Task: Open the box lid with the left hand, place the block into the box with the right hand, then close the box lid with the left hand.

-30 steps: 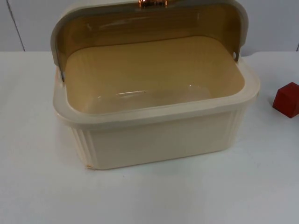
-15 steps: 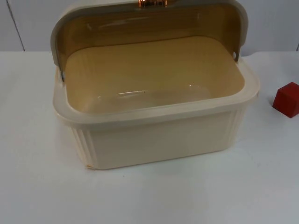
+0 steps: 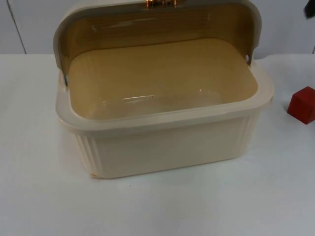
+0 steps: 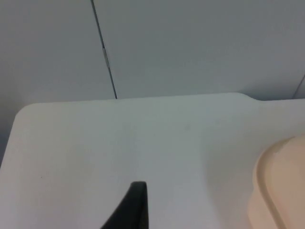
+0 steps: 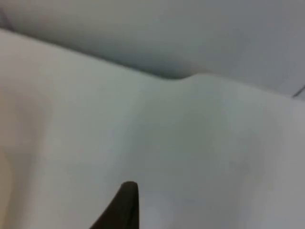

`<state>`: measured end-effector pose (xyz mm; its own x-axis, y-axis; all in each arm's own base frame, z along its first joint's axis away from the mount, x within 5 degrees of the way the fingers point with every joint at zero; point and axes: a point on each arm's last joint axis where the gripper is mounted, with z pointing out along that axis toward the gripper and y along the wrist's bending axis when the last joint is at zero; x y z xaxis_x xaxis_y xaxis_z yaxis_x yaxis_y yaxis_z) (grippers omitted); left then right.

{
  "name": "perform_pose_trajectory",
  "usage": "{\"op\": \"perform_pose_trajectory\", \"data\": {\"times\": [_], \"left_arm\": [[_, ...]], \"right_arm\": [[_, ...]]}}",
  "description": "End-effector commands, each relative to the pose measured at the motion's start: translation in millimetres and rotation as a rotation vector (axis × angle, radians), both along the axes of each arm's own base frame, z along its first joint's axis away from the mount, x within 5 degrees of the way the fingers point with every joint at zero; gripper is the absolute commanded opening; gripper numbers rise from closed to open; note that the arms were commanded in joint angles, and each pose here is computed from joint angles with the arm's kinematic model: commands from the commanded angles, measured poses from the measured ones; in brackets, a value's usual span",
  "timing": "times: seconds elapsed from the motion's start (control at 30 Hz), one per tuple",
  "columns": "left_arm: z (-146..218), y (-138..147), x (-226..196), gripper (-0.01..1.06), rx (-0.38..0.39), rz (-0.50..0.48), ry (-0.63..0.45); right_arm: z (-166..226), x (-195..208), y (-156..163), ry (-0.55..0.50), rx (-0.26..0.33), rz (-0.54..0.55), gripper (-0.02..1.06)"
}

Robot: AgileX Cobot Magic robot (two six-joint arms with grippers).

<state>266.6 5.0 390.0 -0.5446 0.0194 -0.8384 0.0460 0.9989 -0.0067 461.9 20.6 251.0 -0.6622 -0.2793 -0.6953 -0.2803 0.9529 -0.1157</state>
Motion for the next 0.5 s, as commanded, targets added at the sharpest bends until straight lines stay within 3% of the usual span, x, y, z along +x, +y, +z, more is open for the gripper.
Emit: {"op": "perform_pose_trajectory", "data": {"times": [0.0, 0.17, 0.27, 0.47], "left_arm": [[1, -2, -3, 1.05, -0.002, -0.007, 0.004], [0, -1, -4, 1.05, 0.012, -0.008, 0.019], [-1, -1, -4, 1.05, 0.018, -0.008, 0.028], [-2, -1, -5, 1.05, 0.02, -0.009, 0.035]], "right_arm": [[-15, 4, 9, 0.035, 0.023, 0.018, 1.05], [-50, 7, 21, 0.121, 0.119, 0.063, 1.05], [-62, 4, 19, 0.127, 0.125, 0.04, 1.05], [-98, -13, 15, 0.165, 0.083, 0.017, 1.05]]}}
